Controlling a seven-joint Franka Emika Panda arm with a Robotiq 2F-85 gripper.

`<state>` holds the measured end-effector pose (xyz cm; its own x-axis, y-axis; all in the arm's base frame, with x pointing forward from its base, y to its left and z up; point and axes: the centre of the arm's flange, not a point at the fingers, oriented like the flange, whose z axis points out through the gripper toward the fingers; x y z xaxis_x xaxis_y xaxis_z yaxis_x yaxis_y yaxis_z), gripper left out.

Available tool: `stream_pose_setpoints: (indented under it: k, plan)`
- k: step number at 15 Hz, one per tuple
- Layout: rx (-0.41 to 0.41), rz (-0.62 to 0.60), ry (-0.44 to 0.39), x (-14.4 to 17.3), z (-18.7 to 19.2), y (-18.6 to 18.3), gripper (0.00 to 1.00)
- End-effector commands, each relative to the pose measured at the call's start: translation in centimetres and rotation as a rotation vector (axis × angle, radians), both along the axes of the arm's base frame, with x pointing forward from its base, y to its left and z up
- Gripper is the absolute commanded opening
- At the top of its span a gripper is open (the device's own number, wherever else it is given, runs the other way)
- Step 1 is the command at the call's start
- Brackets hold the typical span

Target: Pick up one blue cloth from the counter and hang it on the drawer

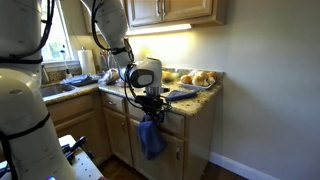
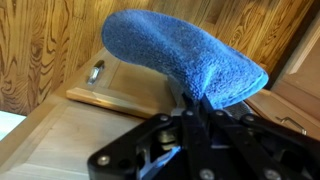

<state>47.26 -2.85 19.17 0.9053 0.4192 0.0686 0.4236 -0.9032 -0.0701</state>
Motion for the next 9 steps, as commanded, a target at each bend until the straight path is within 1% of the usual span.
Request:
stream_pose_setpoints:
  k: [1,9]
  plan:
    - [0.014,-0.001,-0.010,-0.1,-1.1,-1.2,0.07]
    - [0.017,-0.040,-0.024,0.5,-2.8,-2.6,0.07]
